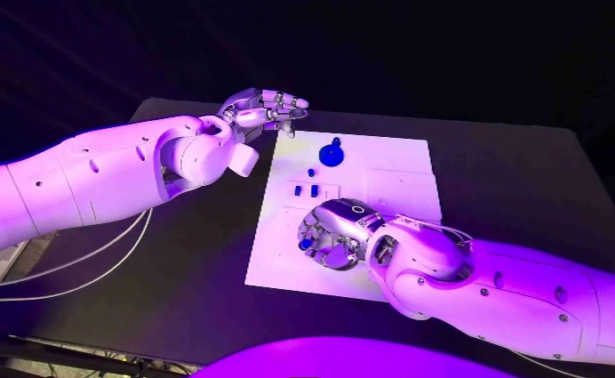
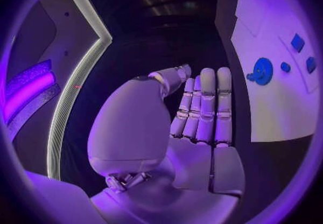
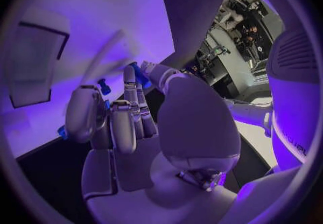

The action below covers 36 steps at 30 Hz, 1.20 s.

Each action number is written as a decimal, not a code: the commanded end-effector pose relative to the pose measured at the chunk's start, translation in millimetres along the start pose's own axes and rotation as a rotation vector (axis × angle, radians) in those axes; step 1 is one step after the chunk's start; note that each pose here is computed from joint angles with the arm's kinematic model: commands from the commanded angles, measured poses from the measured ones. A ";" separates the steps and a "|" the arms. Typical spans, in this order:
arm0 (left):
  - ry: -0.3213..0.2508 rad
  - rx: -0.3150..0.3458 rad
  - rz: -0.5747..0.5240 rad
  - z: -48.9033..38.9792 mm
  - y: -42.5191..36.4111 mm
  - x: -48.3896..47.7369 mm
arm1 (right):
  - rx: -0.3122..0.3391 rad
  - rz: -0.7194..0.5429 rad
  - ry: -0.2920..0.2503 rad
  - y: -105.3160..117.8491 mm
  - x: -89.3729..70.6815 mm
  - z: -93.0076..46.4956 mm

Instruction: Assemble the parts on the task board

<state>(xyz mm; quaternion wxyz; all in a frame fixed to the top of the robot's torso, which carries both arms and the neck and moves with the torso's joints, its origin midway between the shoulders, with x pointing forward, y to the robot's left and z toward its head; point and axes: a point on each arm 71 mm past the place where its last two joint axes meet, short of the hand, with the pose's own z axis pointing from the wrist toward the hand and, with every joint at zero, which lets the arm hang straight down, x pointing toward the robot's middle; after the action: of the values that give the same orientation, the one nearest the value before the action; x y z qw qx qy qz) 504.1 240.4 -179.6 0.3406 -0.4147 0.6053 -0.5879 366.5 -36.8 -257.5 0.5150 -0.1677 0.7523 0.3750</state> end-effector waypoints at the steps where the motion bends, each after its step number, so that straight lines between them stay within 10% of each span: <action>1: 0.020 0.006 -0.003 0.3 -1.2 2.5 | 0.013 -0.017 0.015 -1.7 1.9 -0.5; 25: 0.028 -0.001 -0.004 0.1 -0.4 2.3 | -0.019 0.121 -0.183 -7.6 -27.0 -26.5; 36: 0.023 -0.004 -0.002 -1.5 2.0 0.3 | 0.211 0.455 -0.217 -73.4 -74.9 -77.0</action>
<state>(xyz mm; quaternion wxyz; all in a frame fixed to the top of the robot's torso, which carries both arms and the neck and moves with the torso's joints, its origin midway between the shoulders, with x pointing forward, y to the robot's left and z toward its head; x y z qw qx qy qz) 502.9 242.7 -182.9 0.3365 -0.4150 0.6105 -0.5846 395.0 -147.8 -202.0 0.5549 0.0301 0.7336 0.3912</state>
